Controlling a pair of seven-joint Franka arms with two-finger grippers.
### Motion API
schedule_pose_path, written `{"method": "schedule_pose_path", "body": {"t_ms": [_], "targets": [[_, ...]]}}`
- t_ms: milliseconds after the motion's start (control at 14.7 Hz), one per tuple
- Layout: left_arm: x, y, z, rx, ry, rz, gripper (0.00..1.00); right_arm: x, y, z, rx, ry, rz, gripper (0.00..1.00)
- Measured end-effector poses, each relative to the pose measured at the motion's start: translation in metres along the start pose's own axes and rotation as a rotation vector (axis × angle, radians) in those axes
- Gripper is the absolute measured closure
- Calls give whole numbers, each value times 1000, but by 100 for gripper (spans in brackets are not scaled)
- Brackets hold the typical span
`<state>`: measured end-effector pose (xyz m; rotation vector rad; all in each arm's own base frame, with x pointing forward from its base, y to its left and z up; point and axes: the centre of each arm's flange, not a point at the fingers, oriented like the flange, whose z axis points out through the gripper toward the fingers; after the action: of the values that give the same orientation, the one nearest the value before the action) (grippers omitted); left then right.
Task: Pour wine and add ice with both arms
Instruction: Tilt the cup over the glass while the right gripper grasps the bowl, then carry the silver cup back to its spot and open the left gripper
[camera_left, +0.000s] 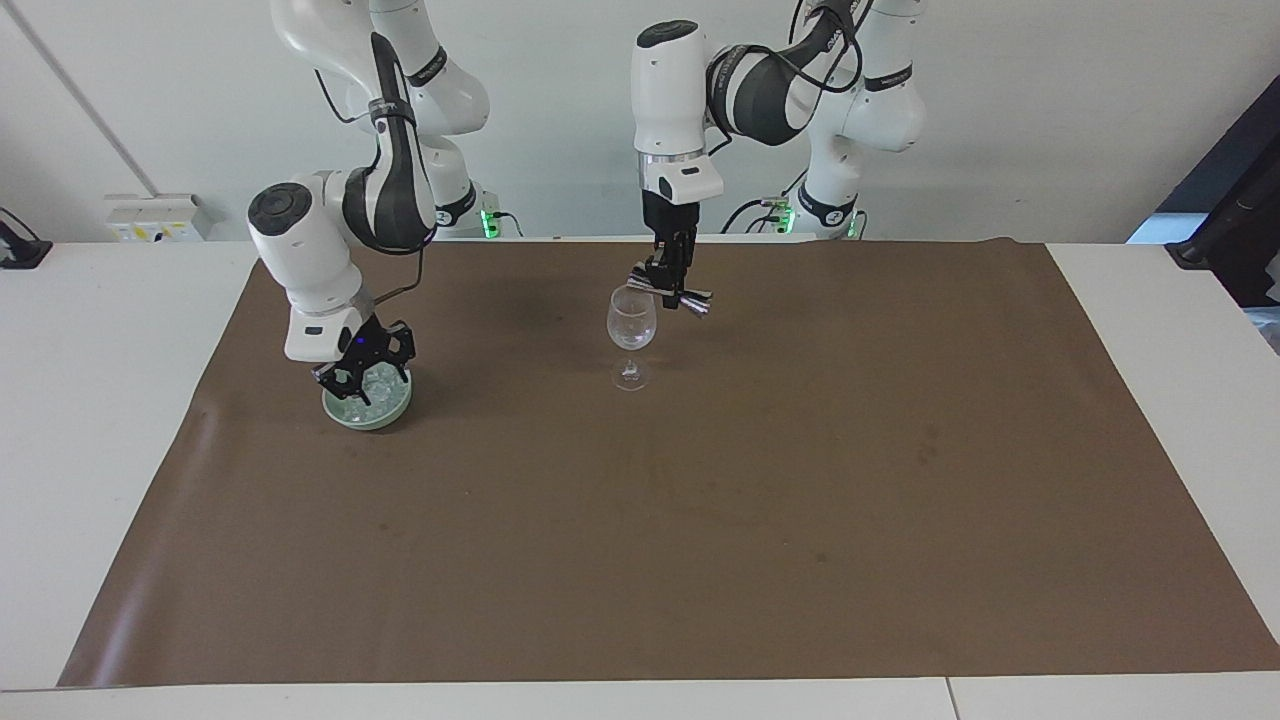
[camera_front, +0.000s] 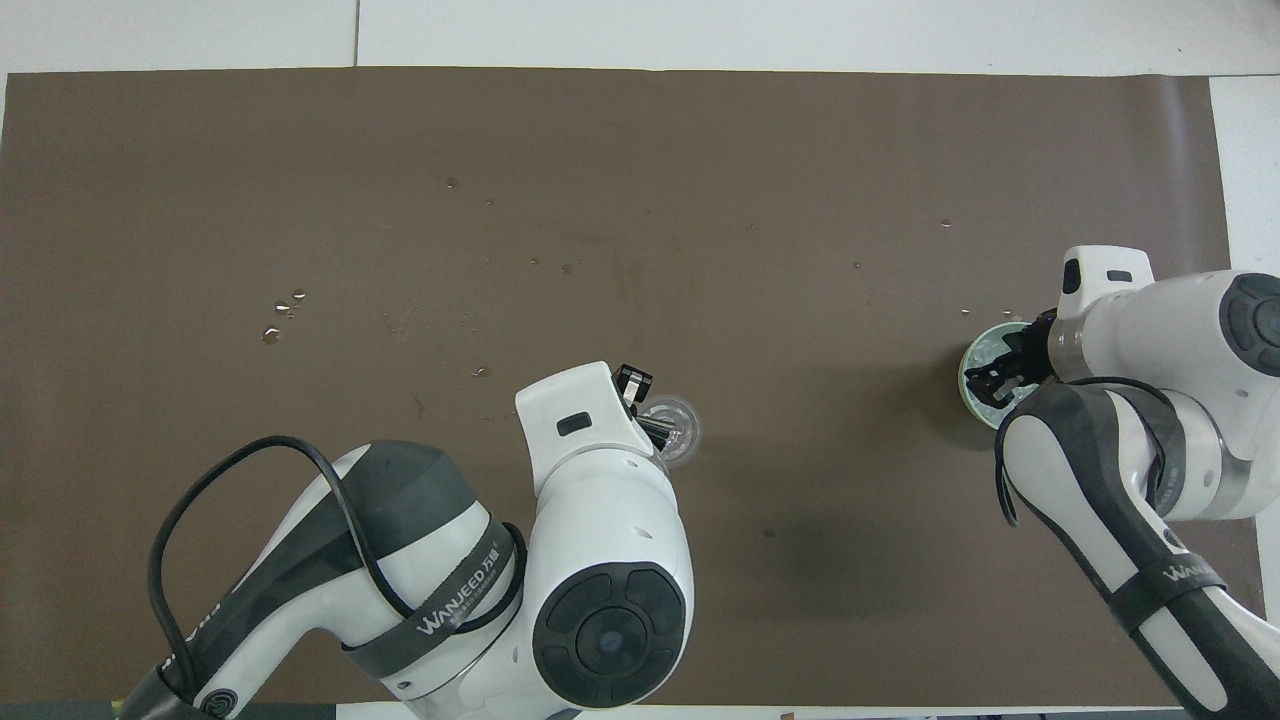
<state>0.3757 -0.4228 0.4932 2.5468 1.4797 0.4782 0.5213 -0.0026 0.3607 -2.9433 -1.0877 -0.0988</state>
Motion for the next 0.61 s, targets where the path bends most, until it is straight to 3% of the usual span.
{"method": "schedule_pose_path", "body": {"t_ms": [136,409,614], "targets": [[0,0,0,0,4,-9,79,-2,1,2,3,-3,-13,43],[4,3,-3,1,5,-39,79,-15,11,5,6,-9,-32,42],[27,13,-1,34,-59,-158,79,-22,9,12,19,-22,-40,42]]}}
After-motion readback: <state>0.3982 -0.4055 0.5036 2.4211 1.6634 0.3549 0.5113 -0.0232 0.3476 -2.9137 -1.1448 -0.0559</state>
